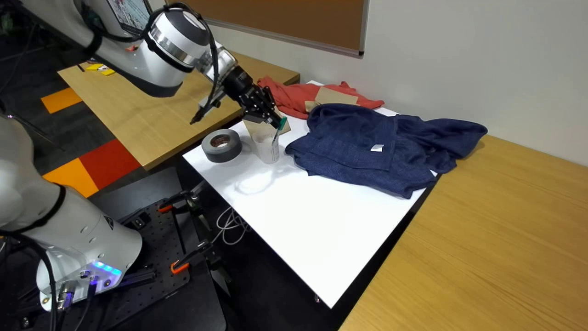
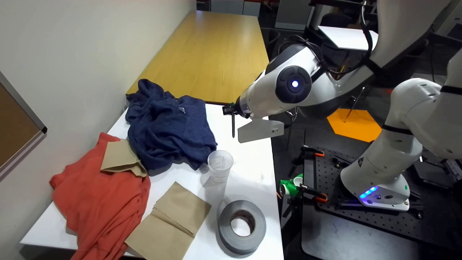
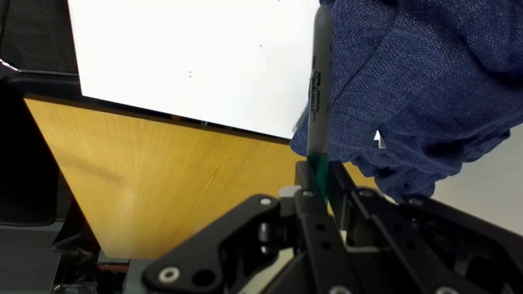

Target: Pick up the pen and place it in the clear cup. Remove the pen from the cup and move the cup to the right.

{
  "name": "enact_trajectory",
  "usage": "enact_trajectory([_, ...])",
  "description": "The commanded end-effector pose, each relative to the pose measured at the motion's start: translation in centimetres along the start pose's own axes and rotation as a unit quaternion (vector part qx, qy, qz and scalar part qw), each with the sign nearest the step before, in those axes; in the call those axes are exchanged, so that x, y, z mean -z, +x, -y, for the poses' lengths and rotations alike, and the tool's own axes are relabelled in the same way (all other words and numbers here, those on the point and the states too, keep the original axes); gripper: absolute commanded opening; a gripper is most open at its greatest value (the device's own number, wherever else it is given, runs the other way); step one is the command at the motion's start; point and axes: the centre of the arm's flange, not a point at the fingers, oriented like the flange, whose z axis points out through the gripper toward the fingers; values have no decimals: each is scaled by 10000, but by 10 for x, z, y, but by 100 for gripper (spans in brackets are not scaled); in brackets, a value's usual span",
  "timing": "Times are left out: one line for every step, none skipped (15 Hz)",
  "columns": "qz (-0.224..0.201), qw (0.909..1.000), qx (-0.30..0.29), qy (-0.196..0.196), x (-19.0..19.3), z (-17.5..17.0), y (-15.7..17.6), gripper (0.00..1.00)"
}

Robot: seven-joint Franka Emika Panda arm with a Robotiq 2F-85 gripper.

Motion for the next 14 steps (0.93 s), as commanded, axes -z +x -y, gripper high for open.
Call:
enact_trajectory([488,9987,152,89,-31,-11,10,3])
enact_trajectory([638,9977,184,115,-40,-13,11,3])
enact_trajectory([770,9967,226,125,-48,-14,10,3])
enact_trajectory([905,9954,272,157,-56,-16,7,3])
enact_trajectory([1039,9939,321,163,-64,-16,3,3])
enact_trajectory([1159,9925,361,163,-71,-17,-1,3])
enact_trajectory([1280,9909,389,146,-79,-17,-5,3])
enact_trajectory([1400,9891,427,146,-86,-17,-10,3])
enact_trajectory([1518,9873,459,125,-92,-17,-14,3])
enact_trajectory([1632,9853,492,109,-98,-16,-19,3])
enact_trajectory([1728,9835,518,102,-102,-15,-22,3])
enact_trajectory([1804,9821,538,82,-106,-15,-25,3])
enact_trajectory([1867,9809,549,61,-109,-15,-27,3])
enact_trajectory([1916,9799,548,30,-110,-15,-28,39])
